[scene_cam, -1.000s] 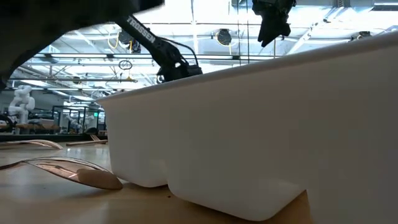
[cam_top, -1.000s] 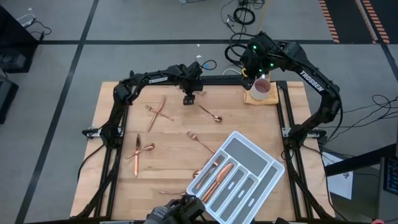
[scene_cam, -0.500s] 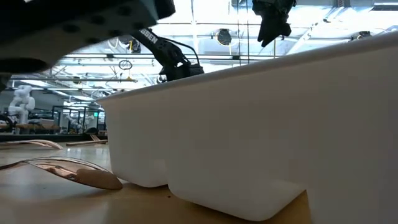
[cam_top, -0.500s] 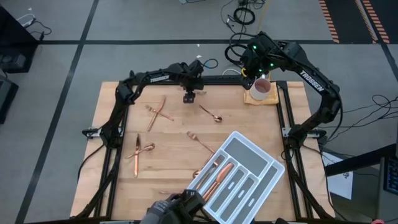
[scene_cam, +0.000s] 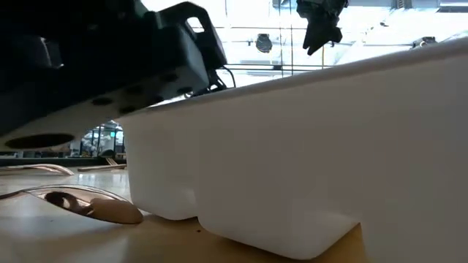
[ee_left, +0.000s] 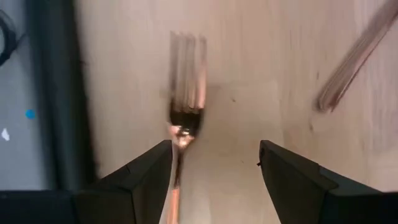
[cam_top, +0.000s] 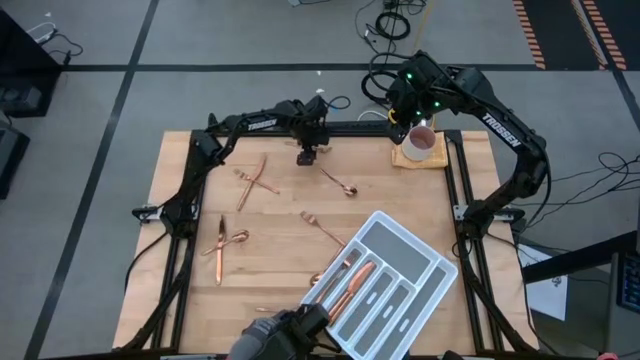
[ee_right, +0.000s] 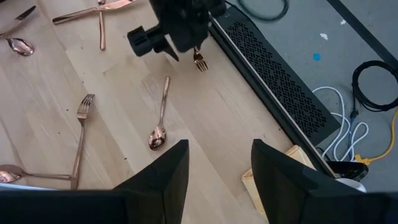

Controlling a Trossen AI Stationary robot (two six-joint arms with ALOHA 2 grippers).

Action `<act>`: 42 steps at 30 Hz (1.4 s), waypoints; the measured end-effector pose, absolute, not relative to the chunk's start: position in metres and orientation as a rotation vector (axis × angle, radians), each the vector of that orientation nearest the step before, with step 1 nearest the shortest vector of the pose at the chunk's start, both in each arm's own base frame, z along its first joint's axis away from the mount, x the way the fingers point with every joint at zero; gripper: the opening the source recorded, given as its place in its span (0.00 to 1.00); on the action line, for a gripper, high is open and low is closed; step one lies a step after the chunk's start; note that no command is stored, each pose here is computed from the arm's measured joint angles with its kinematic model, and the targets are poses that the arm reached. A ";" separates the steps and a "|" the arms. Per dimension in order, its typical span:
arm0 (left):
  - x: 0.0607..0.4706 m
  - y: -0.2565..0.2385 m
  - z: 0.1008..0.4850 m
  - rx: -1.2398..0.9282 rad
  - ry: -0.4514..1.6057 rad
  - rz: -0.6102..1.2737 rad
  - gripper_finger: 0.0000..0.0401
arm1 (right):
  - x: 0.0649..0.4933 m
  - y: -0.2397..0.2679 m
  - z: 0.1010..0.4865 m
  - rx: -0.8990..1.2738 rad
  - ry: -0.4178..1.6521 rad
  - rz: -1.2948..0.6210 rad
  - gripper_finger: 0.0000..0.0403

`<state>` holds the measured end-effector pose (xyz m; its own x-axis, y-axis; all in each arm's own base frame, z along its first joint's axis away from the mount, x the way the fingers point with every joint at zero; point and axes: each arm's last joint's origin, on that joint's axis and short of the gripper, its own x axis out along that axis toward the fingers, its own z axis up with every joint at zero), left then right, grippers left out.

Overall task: Sort silverware
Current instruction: Put the gold fork into the silverware tray

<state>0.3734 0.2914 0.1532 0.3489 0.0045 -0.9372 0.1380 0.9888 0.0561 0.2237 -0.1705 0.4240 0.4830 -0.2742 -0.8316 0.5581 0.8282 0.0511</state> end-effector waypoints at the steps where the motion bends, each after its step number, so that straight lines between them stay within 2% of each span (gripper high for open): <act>1: 0.372 0.291 0.152 0.136 1.223 -0.099 0.60 | 0.224 -0.170 0.424 0.337 0.939 -0.518 0.40; 6: 0.370 0.292 0.152 0.146 1.242 -0.110 0.47 | 0.224 -0.170 0.424 0.351 0.935 -0.525 0.40; 11: 0.367 0.297 0.142 0.135 1.274 -0.098 0.24 | 0.224 -0.170 0.424 0.359 0.932 -0.525 0.40; 14: 0.368 0.298 0.140 0.207 1.330 -0.054 0.09 | 0.224 -0.170 0.424 0.360 0.931 -0.524 0.40; 16: 0.370 0.296 0.139 0.219 1.339 -0.051 0.03 | 0.224 -0.170 0.424 0.362 0.932 -0.522 0.40; 28: 0.368 0.278 0.155 0.197 1.402 -0.073 0.01 | 0.226 -0.168 0.424 0.413 0.914 -0.513 0.40; 36: 0.354 0.269 0.204 0.127 1.381 0.023 0.00 | 0.225 -0.173 0.426 0.387 0.895 -0.691 0.40; 42: 0.344 0.255 0.258 0.010 1.263 0.224 0.00 | 0.229 -0.183 0.410 0.471 0.856 -0.782 0.40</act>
<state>0.3440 0.2546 0.2582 0.2841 0.1730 -0.9430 -0.1616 0.9781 0.1308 0.2289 -0.1830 0.4103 0.4111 -0.4164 -0.8109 0.7696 0.6353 0.0640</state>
